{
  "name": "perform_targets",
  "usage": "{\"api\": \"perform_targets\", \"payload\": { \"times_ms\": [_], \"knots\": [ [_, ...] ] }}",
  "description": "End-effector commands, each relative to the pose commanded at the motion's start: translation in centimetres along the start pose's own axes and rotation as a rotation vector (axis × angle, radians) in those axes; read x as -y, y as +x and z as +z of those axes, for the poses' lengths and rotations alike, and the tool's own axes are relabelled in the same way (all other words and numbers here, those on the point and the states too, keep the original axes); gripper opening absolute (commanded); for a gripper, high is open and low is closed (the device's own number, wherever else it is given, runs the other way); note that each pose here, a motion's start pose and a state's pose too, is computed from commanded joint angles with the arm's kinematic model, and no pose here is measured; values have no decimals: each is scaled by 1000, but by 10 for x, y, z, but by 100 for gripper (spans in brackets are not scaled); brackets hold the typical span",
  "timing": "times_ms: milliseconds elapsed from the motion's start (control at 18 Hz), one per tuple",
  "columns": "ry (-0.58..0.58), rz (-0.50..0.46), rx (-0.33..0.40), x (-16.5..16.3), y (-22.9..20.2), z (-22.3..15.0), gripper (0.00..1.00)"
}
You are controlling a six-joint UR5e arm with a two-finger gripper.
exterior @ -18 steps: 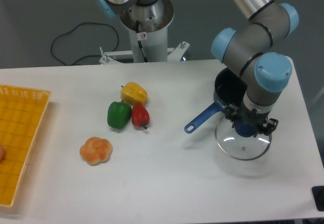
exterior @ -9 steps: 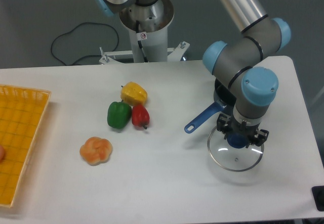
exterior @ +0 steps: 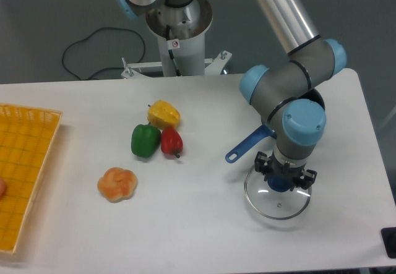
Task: Place the lid on the table
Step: 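Carry the held glass lid away from the saucepan and lower it, then lower the glass lid flat onto the table beside the saucepan handle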
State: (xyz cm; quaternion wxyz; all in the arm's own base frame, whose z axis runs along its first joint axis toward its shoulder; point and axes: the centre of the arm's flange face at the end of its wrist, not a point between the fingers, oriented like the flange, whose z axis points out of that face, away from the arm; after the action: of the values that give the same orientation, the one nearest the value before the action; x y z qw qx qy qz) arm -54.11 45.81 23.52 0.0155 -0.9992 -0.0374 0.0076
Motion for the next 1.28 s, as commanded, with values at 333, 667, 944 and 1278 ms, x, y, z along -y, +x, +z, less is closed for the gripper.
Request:
{"api": "perform_targets", "payload": {
  "times_ms": [333,667,944,1278],
  "knots": [
    [7,-4,-30,0,0,13,61],
    [11,-6,-50,-1,4,14,61],
    [-1,-8,-60,-3,7,21,63],
    [-6,-10,-64,-3,10,24,63]
  ]
}}
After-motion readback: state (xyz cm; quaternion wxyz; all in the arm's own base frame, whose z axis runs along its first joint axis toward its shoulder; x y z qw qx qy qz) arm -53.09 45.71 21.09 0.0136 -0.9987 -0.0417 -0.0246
